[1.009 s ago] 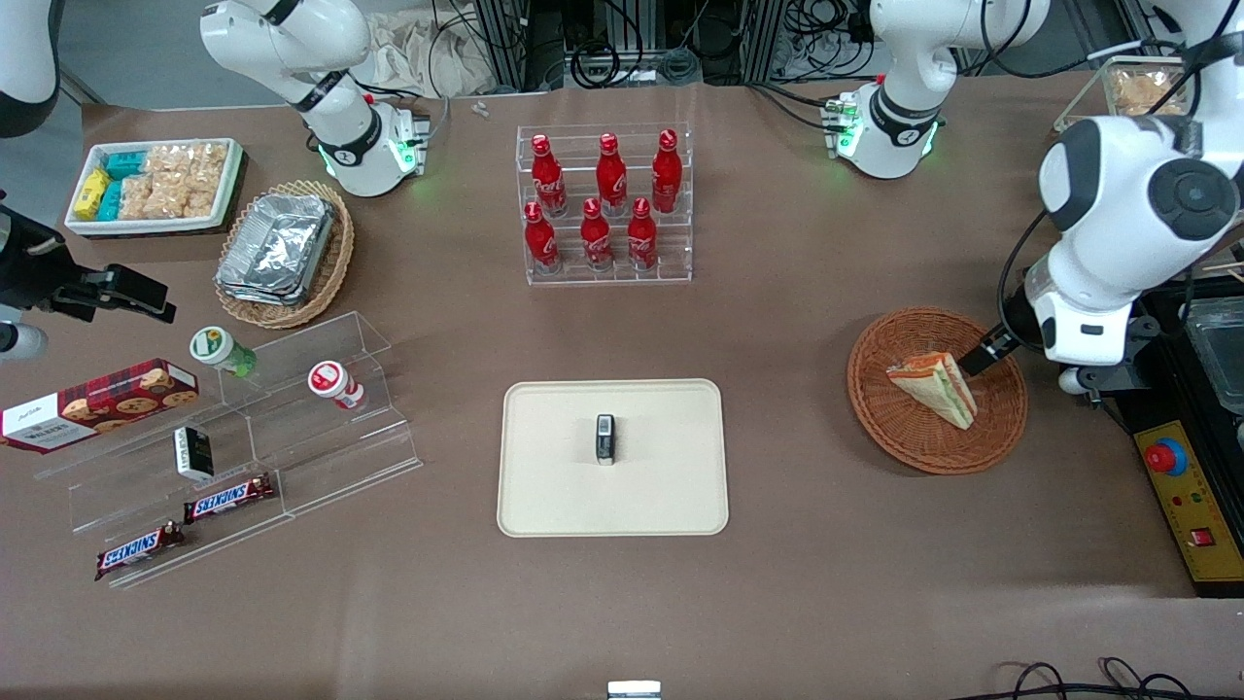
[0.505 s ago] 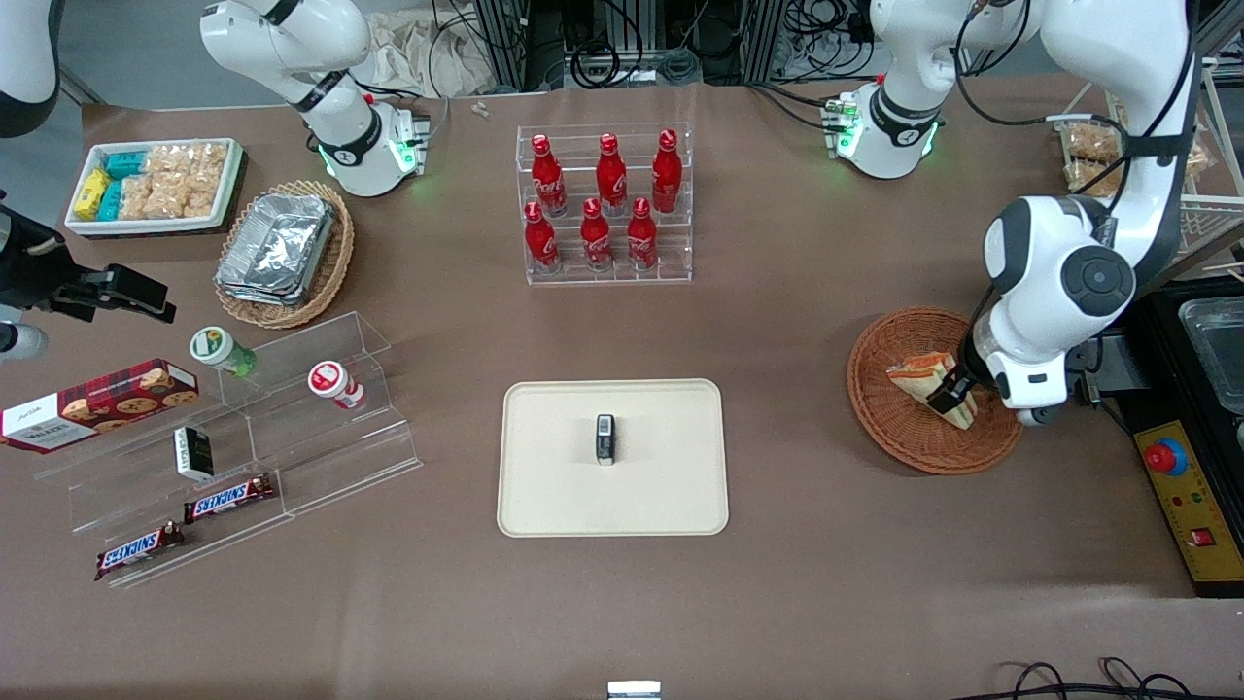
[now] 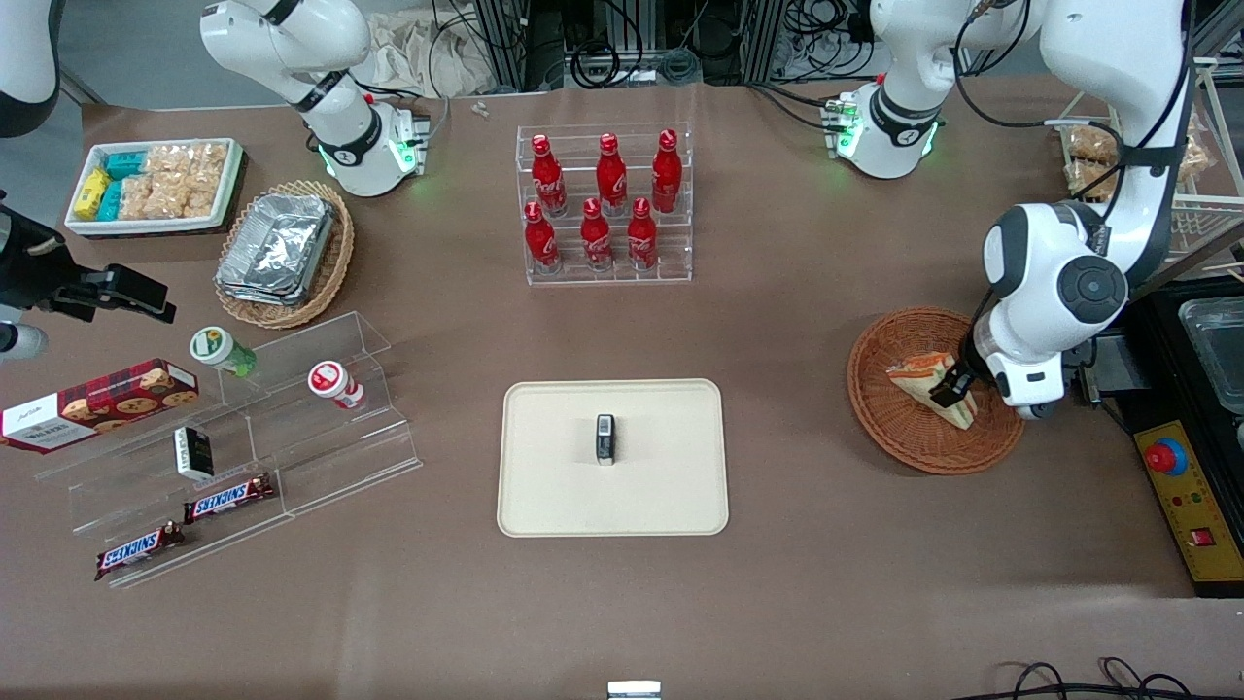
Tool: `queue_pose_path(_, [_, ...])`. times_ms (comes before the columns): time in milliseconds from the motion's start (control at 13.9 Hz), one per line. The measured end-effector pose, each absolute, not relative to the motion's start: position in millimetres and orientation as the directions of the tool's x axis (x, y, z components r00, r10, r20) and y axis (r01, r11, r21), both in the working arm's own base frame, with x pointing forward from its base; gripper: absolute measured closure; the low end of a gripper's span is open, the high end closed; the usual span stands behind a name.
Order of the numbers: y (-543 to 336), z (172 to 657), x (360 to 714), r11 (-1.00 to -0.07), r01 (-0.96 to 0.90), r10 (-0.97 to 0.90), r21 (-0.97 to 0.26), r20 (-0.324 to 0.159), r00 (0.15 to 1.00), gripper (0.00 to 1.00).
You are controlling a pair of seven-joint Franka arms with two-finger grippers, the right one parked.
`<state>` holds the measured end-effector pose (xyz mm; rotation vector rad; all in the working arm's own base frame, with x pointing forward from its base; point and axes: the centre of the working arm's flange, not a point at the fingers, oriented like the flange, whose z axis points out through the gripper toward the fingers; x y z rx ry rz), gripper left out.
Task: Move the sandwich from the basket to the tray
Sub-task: 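Close the left gripper on the wrapped sandwich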
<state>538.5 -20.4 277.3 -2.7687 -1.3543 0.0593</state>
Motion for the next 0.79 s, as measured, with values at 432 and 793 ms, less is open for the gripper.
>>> queue_pose_path(432, [-22.8,248.0,537.3,-0.573,0.818,0.819,-0.055,0.008,0.574,0.0])
queue_pose_path(793, [-24.7,237.2,537.3,-0.546,0.835,0.837,-0.058,0.009,0.548,0.14])
